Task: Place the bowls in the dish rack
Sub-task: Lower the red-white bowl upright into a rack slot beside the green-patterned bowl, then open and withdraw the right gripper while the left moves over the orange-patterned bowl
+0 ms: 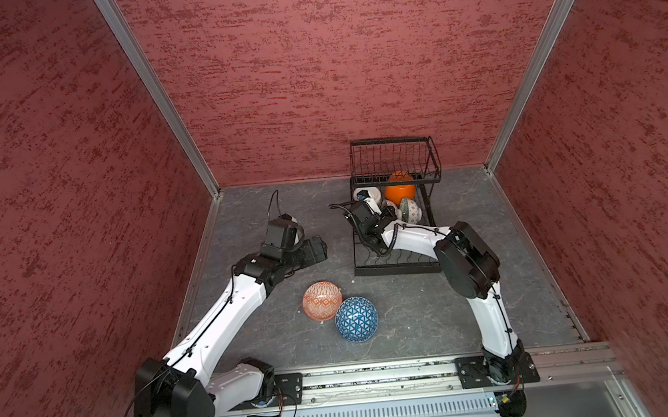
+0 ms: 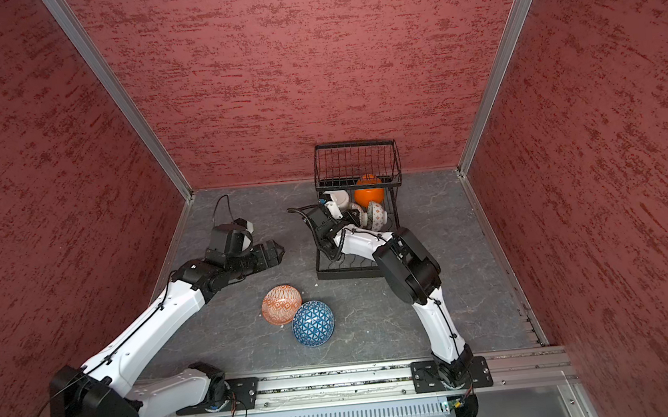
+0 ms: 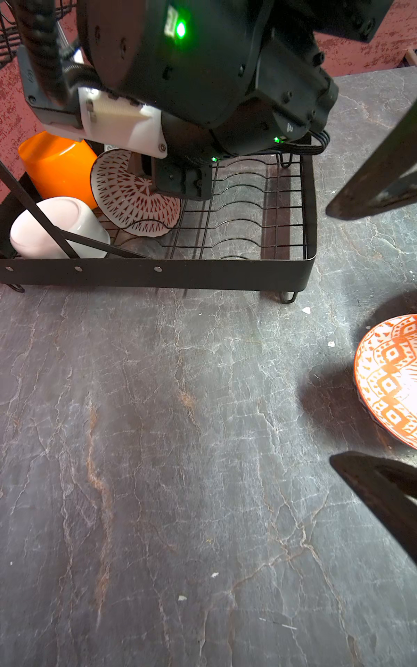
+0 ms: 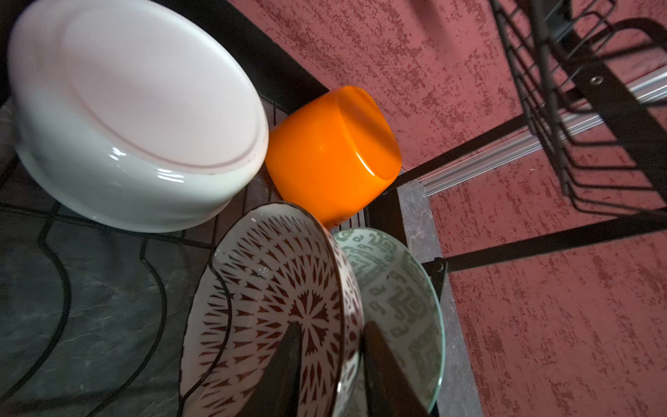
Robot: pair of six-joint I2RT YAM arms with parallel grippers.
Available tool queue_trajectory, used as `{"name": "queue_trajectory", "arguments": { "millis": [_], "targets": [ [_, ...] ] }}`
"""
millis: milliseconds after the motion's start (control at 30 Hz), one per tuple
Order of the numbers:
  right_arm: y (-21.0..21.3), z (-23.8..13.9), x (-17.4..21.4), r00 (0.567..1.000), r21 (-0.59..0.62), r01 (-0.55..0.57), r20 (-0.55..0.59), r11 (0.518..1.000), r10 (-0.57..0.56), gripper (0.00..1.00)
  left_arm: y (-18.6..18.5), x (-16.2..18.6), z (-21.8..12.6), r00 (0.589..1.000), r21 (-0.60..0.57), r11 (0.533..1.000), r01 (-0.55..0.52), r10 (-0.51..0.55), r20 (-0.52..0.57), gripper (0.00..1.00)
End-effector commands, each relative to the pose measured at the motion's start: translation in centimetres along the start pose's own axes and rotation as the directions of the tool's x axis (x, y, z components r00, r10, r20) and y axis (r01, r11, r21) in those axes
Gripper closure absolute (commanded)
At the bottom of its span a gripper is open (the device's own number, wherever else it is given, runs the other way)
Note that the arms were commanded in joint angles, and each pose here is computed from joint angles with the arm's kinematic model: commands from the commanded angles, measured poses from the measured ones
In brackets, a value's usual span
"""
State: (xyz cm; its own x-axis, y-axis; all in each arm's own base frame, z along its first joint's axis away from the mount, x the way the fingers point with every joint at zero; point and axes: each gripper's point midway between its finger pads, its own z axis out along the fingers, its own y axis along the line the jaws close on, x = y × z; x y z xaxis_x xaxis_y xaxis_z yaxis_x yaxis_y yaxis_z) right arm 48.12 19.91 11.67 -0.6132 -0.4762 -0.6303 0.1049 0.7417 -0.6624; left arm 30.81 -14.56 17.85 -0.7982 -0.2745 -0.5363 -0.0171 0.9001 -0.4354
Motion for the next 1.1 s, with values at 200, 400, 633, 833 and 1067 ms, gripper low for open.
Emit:
{"name": "queue_trajectory", "arguments": {
  "millis": [200, 400, 633, 833, 1067],
  "targets": [
    [-0.7, -1.9, -1.7, 0.993, -0.119, -0.119, 0.010, 0.986, 0.121, 0.38, -0.3, -0.2, -0.1, 1.000, 0.016, 1.000, -0.017, 0.016, 0.000, 0.01],
    [-1.1, -2.5, -2.3, 0.989, -0.155, -0.144, 0.013, 0.977, 0.147, 0.30, -0.1, 0.1, -0.1, 1.000, 0.008, 1.000, -0.015, 0.015, -0.012, 0.01],
    [-1.6, -3.3, -2.2, 0.984, -0.192, -0.173, 0.006, 0.966, 0.177, 0.26, 0.1, 0.7, 0.1, 0.999, -0.005, 1.000, -0.015, 0.015, -0.039, 0.01],
    [-1.3, -4.1, -1.4, 0.981, -0.256, -0.194, -0.026, 0.947, 0.194, 0.24, -0.1, 1.2, 0.1, 0.998, -0.012, 1.000, -0.022, 0.022, -0.051, 0.01],
    [-0.9, -5.6, -0.4, 0.975, -0.357, -0.222, -0.077, 0.907, 0.208, 0.23, 0.6, 1.8, 0.4, 0.998, -0.048, 0.999, -0.006, 0.003, -0.068, 0.00]
  ]
}}
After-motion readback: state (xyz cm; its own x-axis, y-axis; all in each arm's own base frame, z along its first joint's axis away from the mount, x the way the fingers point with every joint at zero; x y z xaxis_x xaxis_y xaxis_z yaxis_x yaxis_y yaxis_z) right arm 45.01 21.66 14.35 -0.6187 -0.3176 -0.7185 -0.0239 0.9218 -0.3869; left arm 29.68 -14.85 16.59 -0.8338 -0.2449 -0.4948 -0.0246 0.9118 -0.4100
